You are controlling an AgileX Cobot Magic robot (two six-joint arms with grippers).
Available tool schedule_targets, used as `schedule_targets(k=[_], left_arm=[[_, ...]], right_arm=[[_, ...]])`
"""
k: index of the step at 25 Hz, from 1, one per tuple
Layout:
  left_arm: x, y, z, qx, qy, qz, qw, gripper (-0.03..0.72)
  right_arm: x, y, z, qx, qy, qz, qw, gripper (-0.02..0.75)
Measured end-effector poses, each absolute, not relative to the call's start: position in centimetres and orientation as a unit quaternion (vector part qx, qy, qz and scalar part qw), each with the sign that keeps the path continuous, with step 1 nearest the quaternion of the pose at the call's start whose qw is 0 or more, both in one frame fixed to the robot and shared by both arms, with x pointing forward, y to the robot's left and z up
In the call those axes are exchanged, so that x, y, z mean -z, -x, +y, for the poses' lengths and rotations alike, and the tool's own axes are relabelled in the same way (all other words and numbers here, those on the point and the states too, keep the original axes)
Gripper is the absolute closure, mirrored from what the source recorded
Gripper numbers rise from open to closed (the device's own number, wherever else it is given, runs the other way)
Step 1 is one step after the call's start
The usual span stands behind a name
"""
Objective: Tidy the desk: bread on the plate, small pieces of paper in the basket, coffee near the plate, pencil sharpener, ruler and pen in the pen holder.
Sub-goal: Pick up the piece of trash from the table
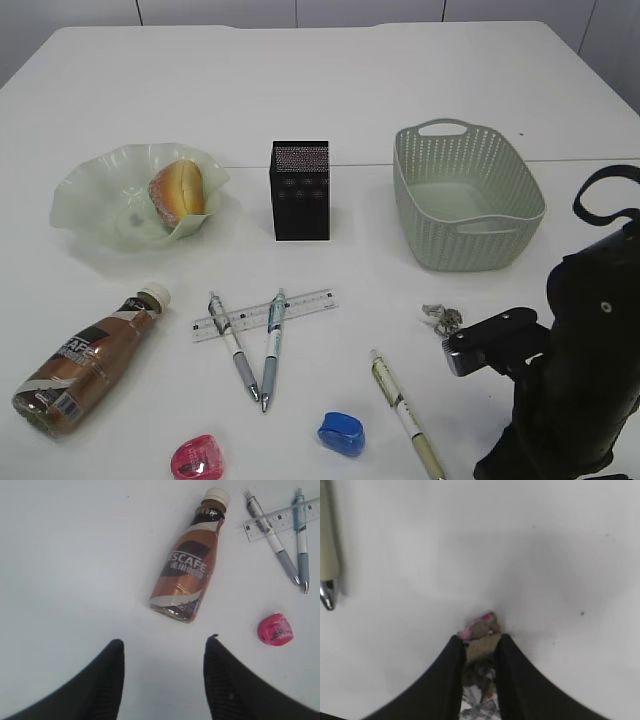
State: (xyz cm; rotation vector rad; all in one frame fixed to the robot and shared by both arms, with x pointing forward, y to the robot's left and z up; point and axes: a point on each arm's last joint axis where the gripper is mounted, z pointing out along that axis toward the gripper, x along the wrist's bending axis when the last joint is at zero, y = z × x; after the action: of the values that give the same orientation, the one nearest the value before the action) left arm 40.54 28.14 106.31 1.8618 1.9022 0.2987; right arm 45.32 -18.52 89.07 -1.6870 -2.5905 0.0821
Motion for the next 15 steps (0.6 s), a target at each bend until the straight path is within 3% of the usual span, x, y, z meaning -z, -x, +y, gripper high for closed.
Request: schedule_targets(k=[6, 15], left_arm=[[-106.3, -40.5, 28.1, -0.109, -0.677, 0.691, 0.230, 0.308], [-106.3, -40.5, 28.1, -0.105, -0.677, 0.692, 0.227, 0.308]], right_arm=[[-92.8, -46.2, -18.0, 0.043, 0.542, -0.839, -0.013, 0.582], [-101.9, -52.9, -19.1, 0.181, 0.582, -0.786, -0.107, 0.582]])
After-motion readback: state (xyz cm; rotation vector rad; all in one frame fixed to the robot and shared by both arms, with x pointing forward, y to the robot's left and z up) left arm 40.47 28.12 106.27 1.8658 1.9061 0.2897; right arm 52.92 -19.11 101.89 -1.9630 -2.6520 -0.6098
